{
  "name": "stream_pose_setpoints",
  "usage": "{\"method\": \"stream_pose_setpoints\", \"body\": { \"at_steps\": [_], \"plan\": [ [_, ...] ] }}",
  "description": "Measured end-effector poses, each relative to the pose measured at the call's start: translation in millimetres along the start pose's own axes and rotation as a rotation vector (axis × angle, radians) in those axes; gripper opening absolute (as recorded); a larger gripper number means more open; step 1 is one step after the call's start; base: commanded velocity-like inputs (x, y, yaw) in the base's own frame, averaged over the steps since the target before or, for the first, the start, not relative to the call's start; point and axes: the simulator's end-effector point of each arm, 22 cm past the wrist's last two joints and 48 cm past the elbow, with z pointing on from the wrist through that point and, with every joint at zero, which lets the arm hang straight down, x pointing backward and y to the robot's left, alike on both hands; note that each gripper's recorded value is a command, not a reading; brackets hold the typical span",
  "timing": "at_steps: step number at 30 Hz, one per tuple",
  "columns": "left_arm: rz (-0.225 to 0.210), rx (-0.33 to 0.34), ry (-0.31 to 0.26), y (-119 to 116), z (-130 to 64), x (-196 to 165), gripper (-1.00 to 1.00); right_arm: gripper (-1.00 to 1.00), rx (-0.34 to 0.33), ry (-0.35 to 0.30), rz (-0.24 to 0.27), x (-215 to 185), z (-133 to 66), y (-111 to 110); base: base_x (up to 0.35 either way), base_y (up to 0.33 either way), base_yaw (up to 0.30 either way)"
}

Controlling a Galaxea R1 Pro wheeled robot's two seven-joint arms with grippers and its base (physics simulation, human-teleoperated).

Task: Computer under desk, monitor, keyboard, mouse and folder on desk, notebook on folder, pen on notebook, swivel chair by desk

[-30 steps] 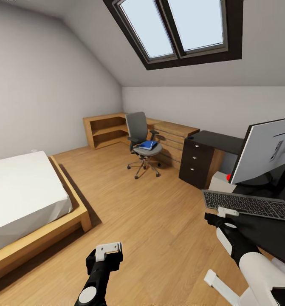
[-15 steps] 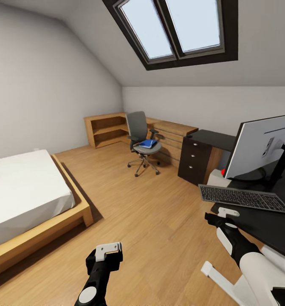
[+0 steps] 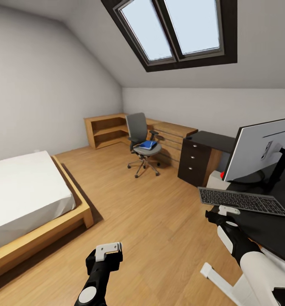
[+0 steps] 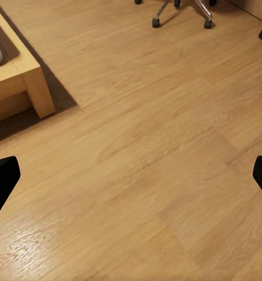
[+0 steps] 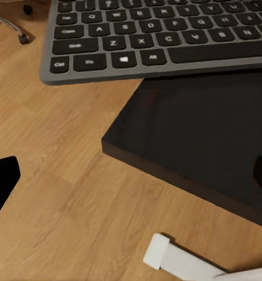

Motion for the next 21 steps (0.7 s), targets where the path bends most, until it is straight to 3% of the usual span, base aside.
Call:
{"method": "stream_pose_setpoints", "body": {
  "at_steps": [7, 16, 17, 21],
  "plan": [
    [-0.001, -0.005, 0.007, 1.5, -4.8, -7.7, 1.00, 1.00, -0.023, -0.074, 0.014, -49.2, -12.6, 9.1, 0.000, 0.000, 0.000],
    [0.018, -0.012, 0.050, 1.8, -7.7, 0.4, 1.00, 1.00, -0.049, -0.067, -0.002, -65.6, -38.9, 14.7, 0.000, 0.000, 0.000],
    [0.034, -0.025, 0.087, 5.6, -4.8, 16.5, 1.00, 1.00, -0.045, -0.066, -0.003, -62.8, -44.1, 13.2, 0.000, 0.000, 0.000],
    [0.037, -0.031, 0.113, 4.1, -6.5, 23.1, 1.00, 1.00, -0.036, -0.067, -0.003, -68.3, -47.8, 10.4, 0.000, 0.000, -0.066]
  ]
}}
